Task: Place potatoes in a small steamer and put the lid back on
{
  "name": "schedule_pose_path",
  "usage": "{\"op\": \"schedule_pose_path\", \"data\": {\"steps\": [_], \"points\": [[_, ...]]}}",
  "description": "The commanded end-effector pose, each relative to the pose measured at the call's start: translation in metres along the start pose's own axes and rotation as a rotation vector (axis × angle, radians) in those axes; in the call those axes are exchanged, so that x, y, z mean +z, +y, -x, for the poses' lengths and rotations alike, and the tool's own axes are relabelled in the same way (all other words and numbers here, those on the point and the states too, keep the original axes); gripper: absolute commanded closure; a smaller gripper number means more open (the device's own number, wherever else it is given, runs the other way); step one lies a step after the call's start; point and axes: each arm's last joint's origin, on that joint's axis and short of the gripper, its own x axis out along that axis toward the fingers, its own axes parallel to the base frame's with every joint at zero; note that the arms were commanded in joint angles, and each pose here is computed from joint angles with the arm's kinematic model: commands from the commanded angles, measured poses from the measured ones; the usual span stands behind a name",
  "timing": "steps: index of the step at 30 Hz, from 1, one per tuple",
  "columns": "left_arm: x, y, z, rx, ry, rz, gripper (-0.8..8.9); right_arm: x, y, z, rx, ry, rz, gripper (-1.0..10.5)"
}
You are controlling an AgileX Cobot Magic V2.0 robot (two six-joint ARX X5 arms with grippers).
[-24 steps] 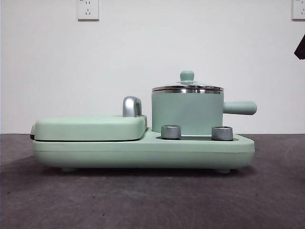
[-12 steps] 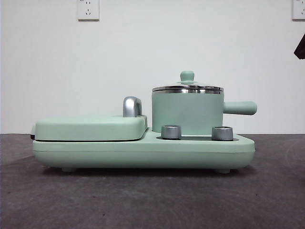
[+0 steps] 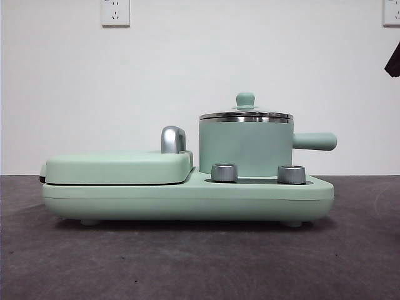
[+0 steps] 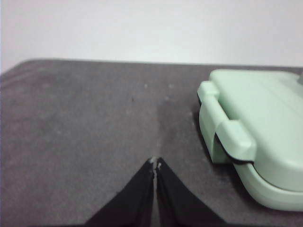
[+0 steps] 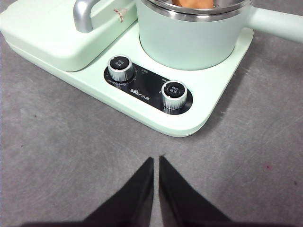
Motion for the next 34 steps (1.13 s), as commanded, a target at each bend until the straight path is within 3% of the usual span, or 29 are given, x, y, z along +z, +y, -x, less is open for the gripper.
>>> {"op": "schedule_pose_path", "data": {"steps": [1, 10, 12, 16, 22, 29, 34], "points": [[-0.005, 0.0, -0.002, 0.0, 0.002, 0.007, 8.06, 0.003, 0.001, 0.001, 0.01, -0.015, -0.006, 9.3], [-0.004, 0.0, -0.002, 0.0, -0.003, 0.007, 8.06, 0.003, 0.001, 0.001, 0.006, -0.016, 0.002, 9.3], [-0.004, 0.0, -0.002, 0.0, -0.003, 0.007, 8.06, 0.002, -0.001, 0.003, -0.04, -0.026, 0.05, 9.3], [-0.004, 0.0, -0.002, 0.0, -0.003, 0.007, 8.06, -0.012, -0.016, -0.002, -0.197, -0.169, -0.001, 9.3], [-0.004, 0.0, -0.002, 0.0, -0.003, 0.007, 8.06, -0.065, -0.044, -0.022, -0.362, -0.387, -0.046, 9.3], [-0.004, 0.0, -0.002, 0.0, -0.004, 0.007, 8.06, -0.108, -0.067, -0.033, -0.507, -0.393, -0.11, 9.3], [-0.004, 0.0, -0.002, -0.001, -0.004, 0.007, 8.06, -0.107, -0.07, -0.03, -0.562, -0.413, -0.102, 9.3]]}}
